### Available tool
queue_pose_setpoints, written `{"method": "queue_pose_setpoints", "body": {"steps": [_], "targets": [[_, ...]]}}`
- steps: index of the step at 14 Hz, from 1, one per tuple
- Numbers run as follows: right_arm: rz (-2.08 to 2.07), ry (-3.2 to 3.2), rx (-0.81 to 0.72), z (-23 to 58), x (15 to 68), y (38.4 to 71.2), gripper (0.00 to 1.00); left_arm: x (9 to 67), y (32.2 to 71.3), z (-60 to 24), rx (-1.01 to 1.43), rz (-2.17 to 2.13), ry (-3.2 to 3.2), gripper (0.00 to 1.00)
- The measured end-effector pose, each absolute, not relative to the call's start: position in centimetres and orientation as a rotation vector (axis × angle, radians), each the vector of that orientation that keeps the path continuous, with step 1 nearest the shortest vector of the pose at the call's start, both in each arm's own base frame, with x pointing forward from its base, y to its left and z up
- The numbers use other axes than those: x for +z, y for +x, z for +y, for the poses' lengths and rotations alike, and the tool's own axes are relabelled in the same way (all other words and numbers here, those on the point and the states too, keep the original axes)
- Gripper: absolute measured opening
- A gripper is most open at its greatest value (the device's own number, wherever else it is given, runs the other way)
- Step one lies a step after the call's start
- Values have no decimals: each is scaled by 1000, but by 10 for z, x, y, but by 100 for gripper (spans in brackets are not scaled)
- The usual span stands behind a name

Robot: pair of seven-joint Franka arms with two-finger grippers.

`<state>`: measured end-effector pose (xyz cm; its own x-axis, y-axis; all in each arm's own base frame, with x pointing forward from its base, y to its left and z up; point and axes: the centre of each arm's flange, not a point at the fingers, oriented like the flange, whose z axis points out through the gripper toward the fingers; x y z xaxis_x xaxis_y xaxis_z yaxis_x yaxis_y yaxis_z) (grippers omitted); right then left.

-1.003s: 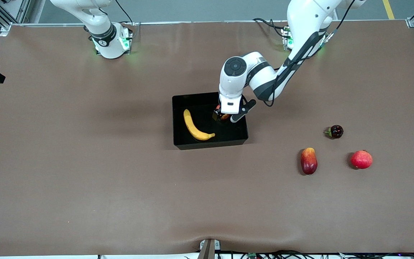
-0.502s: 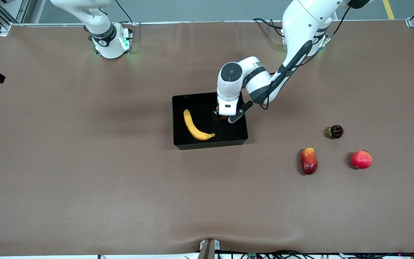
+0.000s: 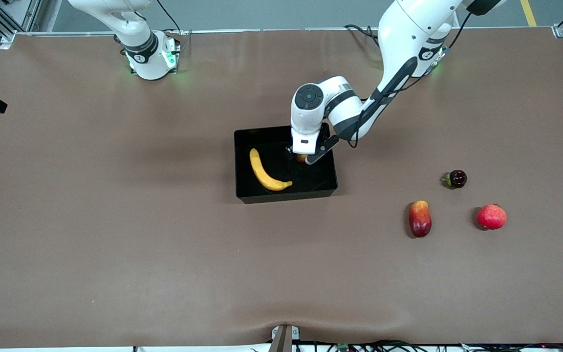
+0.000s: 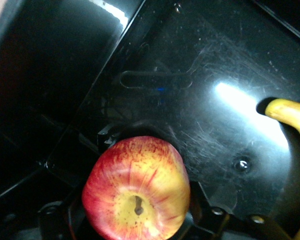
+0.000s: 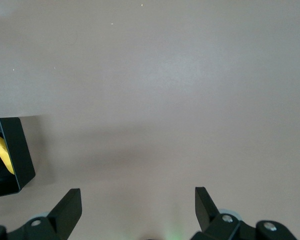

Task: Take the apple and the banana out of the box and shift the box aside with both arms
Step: 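Lower the left gripper and grasp the red-yellow apple, then carry the apple with the left gripper out beside the mango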

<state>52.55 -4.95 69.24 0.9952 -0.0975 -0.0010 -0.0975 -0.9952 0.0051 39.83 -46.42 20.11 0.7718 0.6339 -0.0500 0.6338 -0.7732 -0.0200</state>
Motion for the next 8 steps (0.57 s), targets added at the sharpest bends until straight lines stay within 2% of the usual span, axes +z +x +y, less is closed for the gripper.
{"method": "queue_pose_setpoints", "body": {"steps": [4,8], "targets": [[-153,3133,-2,-50,692,526,100,208,404,-468,35,-1025,-2981,78],[-153,3133,-2,-50,692,526,100,269,441,-488,-49,-1076,-2997,78]]}}
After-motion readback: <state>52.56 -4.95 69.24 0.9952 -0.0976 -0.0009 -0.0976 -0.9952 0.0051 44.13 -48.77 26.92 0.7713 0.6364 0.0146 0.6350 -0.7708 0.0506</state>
